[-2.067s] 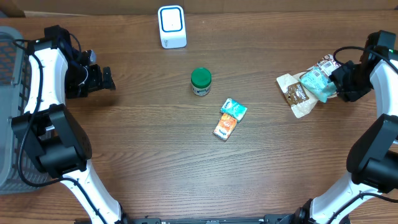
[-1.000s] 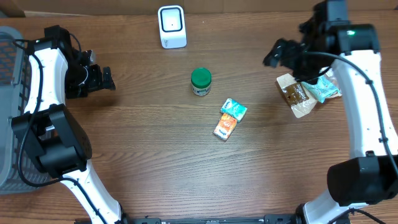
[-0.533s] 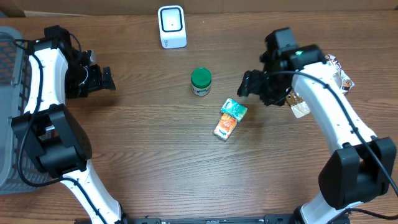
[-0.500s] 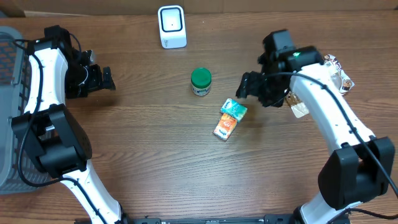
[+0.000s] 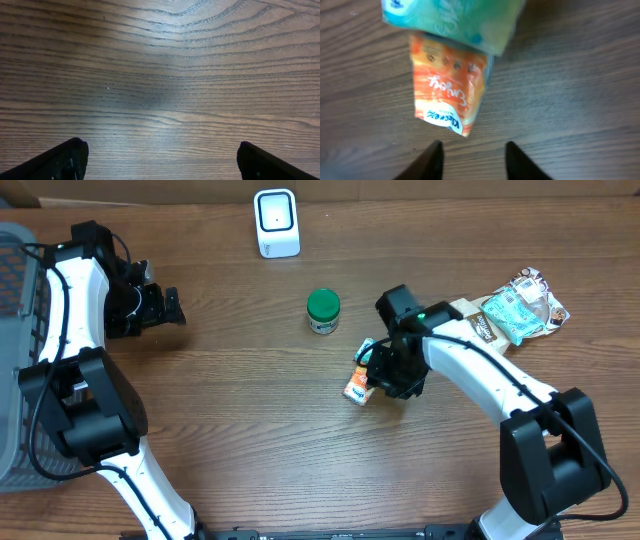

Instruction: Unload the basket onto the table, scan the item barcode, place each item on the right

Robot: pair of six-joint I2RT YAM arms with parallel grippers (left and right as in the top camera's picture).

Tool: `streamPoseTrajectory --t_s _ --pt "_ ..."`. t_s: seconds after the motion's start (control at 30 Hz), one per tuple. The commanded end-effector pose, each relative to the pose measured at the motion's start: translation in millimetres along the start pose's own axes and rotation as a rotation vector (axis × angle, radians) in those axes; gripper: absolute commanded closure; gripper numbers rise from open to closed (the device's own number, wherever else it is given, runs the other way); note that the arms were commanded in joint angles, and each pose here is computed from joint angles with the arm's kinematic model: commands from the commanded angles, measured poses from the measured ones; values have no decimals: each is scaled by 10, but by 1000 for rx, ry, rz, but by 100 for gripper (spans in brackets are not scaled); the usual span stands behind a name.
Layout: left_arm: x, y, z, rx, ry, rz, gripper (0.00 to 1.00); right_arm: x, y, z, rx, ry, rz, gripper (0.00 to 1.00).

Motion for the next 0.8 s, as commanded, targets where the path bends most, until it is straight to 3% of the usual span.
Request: streamPoseTrajectory --t_s 0.0,0.53,0.77 --pt "-22 -76 -14 -22 7 5 0 43 88 67 3 73 9 74" --pt "-22 -76 -14 -22 7 5 0 252 334 130 -49 99 -43 75" --pt "-22 -76 -14 -22 7 5 0 495 369 148 -95 5 -89 65"
Point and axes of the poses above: each gripper's point midway between its finger pads, its own y axis out along the fingers, its own x axis along the line the jaws close on, z = x × y, the point moved 6 cm from there along -y, back along the fingers, and after that the axes turned 15 degrees about -y, right-handed, at the moved point
